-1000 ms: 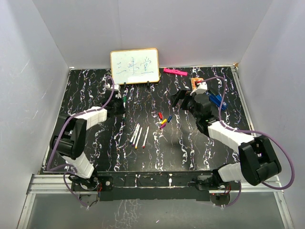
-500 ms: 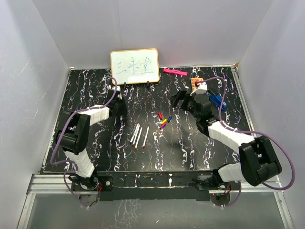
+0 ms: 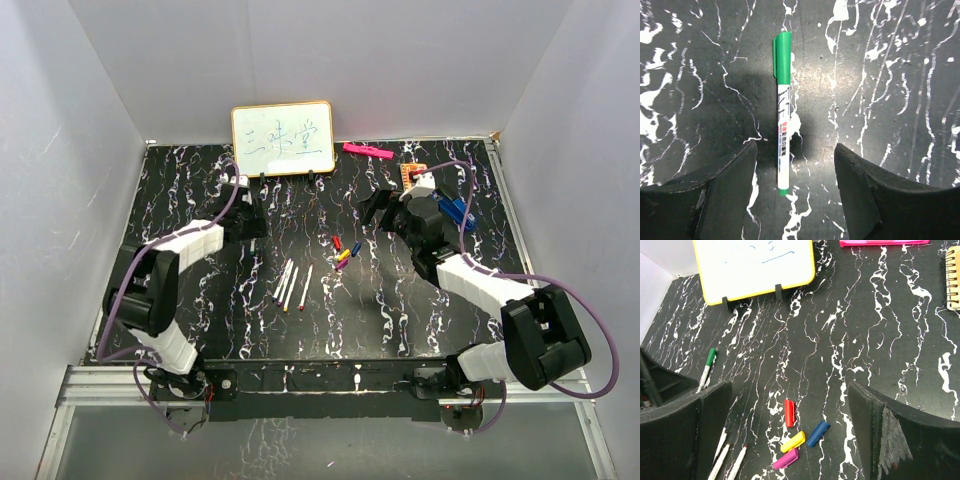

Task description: Insert the pens into the pen caps

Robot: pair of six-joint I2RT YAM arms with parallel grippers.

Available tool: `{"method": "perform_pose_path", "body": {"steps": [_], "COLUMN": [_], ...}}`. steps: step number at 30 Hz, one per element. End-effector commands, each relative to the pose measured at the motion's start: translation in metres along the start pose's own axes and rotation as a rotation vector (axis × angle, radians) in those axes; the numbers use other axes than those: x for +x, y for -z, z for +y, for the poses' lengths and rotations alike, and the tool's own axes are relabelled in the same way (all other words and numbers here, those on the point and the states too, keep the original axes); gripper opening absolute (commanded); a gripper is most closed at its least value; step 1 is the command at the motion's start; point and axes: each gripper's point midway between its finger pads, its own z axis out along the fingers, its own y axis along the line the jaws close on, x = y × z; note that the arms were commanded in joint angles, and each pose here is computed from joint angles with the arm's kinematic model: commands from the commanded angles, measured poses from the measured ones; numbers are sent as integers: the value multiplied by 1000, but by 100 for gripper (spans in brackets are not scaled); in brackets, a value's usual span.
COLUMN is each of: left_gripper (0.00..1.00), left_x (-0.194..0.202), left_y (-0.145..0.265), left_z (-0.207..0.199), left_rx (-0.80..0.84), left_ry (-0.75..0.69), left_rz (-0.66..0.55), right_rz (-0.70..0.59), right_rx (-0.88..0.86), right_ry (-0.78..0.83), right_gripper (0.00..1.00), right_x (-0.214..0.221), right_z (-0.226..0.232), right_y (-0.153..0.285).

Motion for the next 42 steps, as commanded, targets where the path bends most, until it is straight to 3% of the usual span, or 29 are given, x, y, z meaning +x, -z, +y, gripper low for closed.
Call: {"method": "perform_pose_path", "body": {"steps": [1,7,12,14,16,17,18,22,27,30,32,35,42], "left_gripper": [62,60,59,59,59,59,59,59,58,58,58,57,56], "left_x": [-26,15,65,74,80,82,83,91,102,107,108,112,119], "left_y": [45,84,100,109,113,115,116,117,112,108,105,99,89], "left_z": [-2,-28,-35,-35,-34,-33,-32,-33,-38,-39,-41,-40,-45], "left_rx": [8,83,94,102,105,108,107,108,115,110,111,94,79], "left_ry": [-21,-159,-252,-265,-263,-260,-259,-278,-304,-316,-319,-331,-364], "left_rz": [-82,-13,120,133,139,139,140,166,197,207,205,216,243], "right_rz": [-68,-69,-68,-71,-68,-67,-60,-19,40,64,73,73,32], "right_rx": [14,55,97,102,92,84,68,-7,-94,-116,-109,-70,-41], "right_ry": [5,2,7,-5,-36,-53,-67,-95,-99,-98,-96,-101,-98], "right_gripper": [98,95,81,67,35,26,19,8,4,9,10,2,3], "right_x": [-21,-20,-22,-23,-23,-23,-22,-16,-5,0,2,3,-7], "right_z": [1,-7,-14,-16,-19,-21,-22,-18,-7,-5,-7,-13,-16], "right_y": [3,6,8,10,10,10,10,7,3,1,0,1,8]}}
